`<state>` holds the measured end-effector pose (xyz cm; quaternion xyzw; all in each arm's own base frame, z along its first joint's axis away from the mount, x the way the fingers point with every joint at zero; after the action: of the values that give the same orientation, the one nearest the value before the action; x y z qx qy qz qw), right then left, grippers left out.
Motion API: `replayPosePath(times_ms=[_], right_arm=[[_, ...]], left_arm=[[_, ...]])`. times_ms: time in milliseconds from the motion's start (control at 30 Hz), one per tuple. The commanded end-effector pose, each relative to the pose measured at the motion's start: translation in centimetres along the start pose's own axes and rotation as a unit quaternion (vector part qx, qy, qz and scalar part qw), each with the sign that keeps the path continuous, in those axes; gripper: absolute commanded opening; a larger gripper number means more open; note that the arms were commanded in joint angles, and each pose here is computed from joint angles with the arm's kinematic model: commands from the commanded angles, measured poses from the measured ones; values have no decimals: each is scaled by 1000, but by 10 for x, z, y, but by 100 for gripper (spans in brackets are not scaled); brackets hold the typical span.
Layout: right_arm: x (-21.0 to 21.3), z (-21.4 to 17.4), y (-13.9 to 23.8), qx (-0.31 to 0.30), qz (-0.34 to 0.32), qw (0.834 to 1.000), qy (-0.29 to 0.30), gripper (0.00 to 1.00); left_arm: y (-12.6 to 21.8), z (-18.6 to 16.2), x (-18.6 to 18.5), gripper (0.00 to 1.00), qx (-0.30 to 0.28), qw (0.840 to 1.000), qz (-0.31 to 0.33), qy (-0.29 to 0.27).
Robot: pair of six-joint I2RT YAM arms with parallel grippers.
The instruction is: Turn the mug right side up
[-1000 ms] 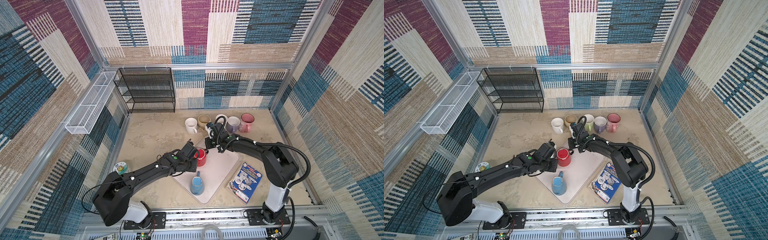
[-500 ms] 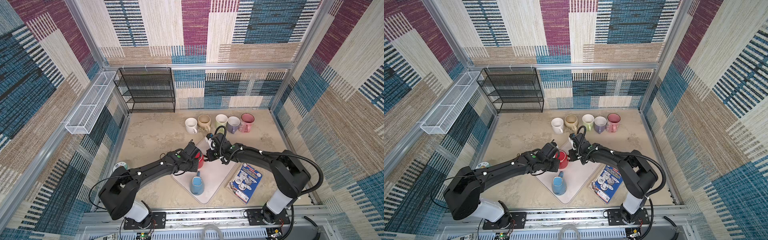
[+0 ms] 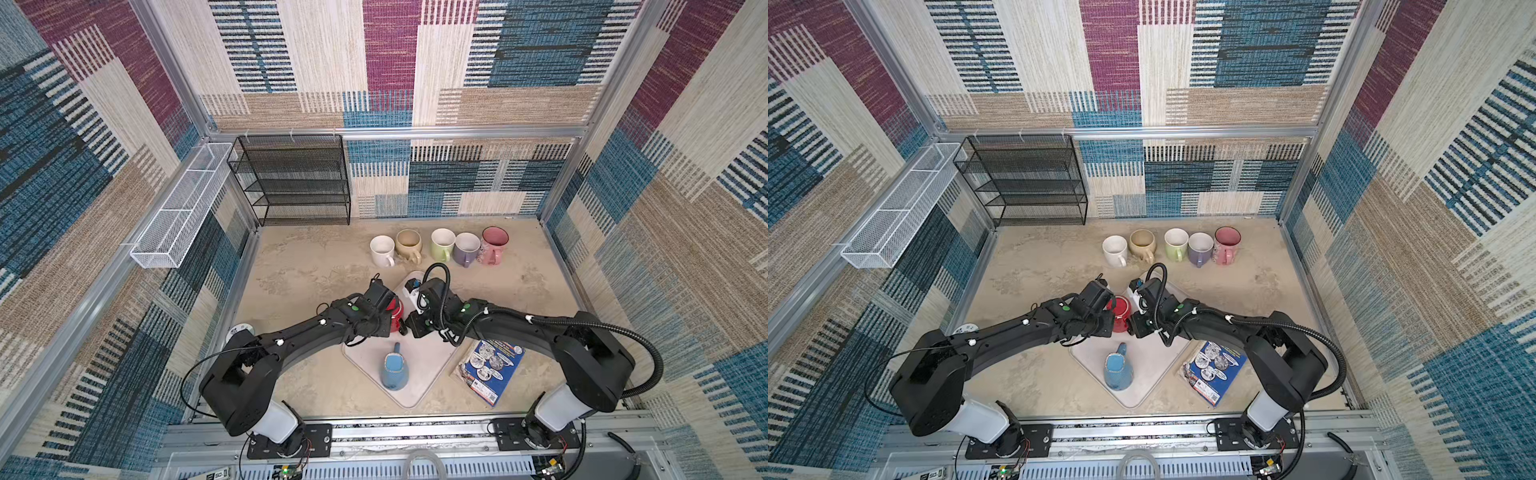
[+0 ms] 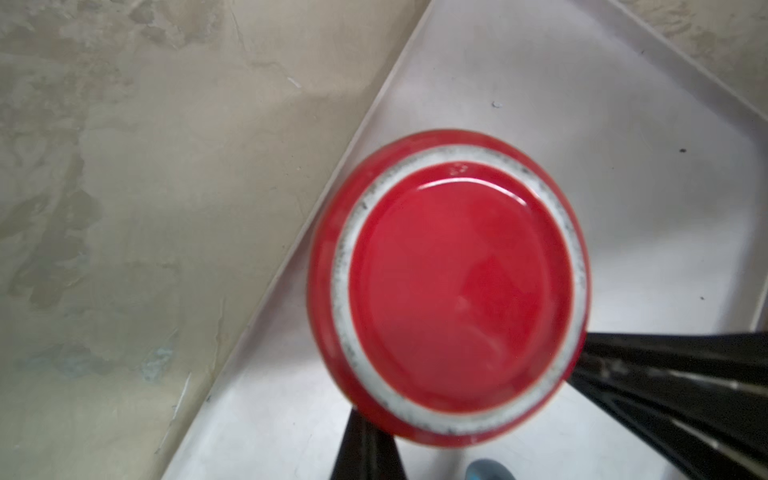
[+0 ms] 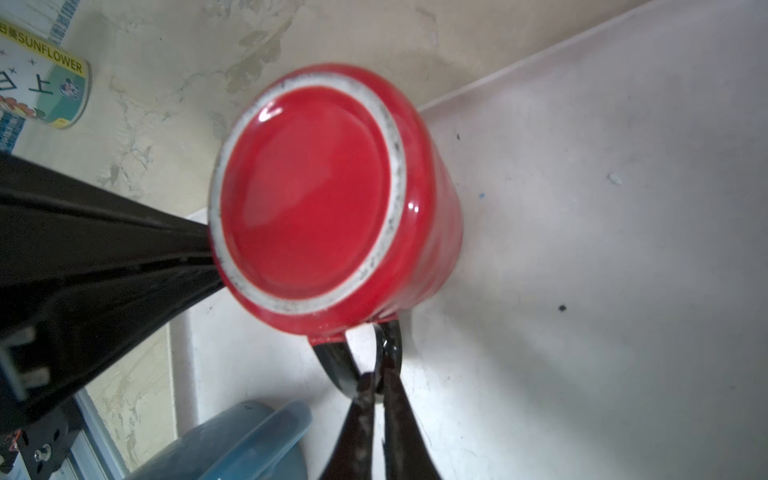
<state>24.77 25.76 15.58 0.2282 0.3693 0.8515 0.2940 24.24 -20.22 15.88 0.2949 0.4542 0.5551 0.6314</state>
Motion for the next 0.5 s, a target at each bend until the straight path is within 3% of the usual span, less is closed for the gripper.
replayPosePath(times_ms=[0, 200, 467], right_arm=[[-4, 13, 11, -11, -46, 999, -1, 23], [1, 22, 13, 25, -78, 996, 21, 34], [12, 24, 0, 59, -85, 994, 42, 37]], left_arm=[[8, 3, 3, 0, -21, 1000, -5, -5], [33, 1, 10, 1, -48, 998, -29, 11], [57, -5, 20, 21, -67, 996, -50, 22]])
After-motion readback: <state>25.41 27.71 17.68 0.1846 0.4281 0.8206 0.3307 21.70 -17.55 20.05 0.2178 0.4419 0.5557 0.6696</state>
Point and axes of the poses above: each gripper's point midway between its finger pads, its own y axis back along the fingers, its own x axis along the line the jaws close on, z = x × y, the point moved 9 cm from there along y, back along the fingers, and after that the axes turned 15 degrees about y, right-handed, at the moved point
